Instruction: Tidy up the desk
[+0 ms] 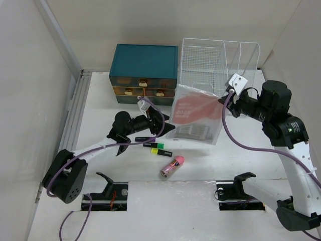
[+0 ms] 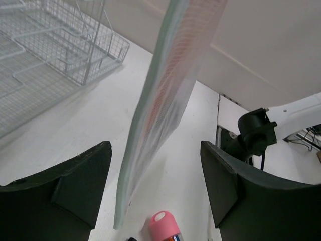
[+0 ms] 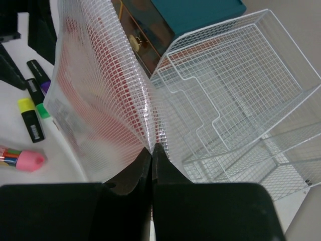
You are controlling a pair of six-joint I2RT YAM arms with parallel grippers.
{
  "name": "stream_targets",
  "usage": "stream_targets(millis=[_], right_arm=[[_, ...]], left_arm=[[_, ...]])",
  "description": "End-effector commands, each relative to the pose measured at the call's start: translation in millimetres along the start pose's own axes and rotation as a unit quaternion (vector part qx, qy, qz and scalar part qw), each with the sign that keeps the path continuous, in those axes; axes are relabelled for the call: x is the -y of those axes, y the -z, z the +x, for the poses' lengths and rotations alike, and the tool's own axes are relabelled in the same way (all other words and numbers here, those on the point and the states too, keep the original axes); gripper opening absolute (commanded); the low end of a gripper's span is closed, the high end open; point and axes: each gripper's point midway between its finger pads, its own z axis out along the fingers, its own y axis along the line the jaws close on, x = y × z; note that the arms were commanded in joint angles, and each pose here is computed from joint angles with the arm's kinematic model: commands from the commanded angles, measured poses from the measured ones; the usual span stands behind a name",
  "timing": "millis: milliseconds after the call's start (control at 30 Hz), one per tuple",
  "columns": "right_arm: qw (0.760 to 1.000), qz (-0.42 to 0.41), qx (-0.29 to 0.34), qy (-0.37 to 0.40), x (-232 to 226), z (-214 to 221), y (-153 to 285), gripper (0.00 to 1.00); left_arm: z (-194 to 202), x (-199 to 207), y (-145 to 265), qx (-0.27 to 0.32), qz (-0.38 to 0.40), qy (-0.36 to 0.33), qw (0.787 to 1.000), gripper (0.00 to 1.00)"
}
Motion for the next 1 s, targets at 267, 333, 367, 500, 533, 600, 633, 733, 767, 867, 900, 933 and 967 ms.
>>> stream_targets(millis=[267,333,367,500,533,600,633,733,767,867,900,933,967], right_arm=[[0.995,-0.053,0.088,0.016,-16,-51,6,0.00],[0.994,-0.061,0.087,0.014,-17,-50,3,0.00],[0.994,-0.063,0.084,0.012,-18,-47,1,0.00],[0.995,-0.058,0.081,0.007,-16,-45,-1,0.00],[0.995,-0.054,0.079,0.002,-15,-44,-1,0.20],[0.996,-0.031,0.084,0.003,-8,-48,2,0.64],[0.997,0.003,0.082,0.002,3,-49,8,0.75],[0.991,0.100,0.092,-0.007,31,-51,22,1.00],[0.988,0.120,0.098,-0.010,37,-53,26,1.00],[0.975,0.190,0.108,-0.034,60,-50,37,1.00],[0.972,0.200,0.120,-0.039,62,-54,41,1.00],[0.970,0.204,0.119,-0.061,64,-48,38,1.00],[0.970,0.202,0.120,-0.069,65,-45,37,1.00]], left_arm=[[-28,19,-19,0.019,0.065,-0.042,0.997,0.10],[-26,19,-19,0.017,0.070,-0.038,0.997,0.00],[-27,23,-19,0.019,0.078,-0.037,0.996,0.00],[-37,31,-17,0.031,0.086,-0.040,0.995,0.00],[-40,32,-16,0.036,0.084,-0.038,0.995,0.00],[-52,36,-13,0.054,0.076,-0.045,0.995,0.00],[-54,37,-12,0.056,0.069,-0.042,0.995,0.00],[-72,43,-6,0.077,0.052,-0.052,0.994,0.00],[-80,47,-6,0.082,0.054,-0.063,0.993,0.00],[-97,49,-6,0.091,0.037,-0.073,0.992,0.00],[-102,53,-4,0.095,0.039,-0.083,0.991,0.00],[-107,55,-4,0.100,0.036,-0.084,0.991,0.00],[-111,56,-4,0.102,0.036,-0.089,0.990,0.00]])
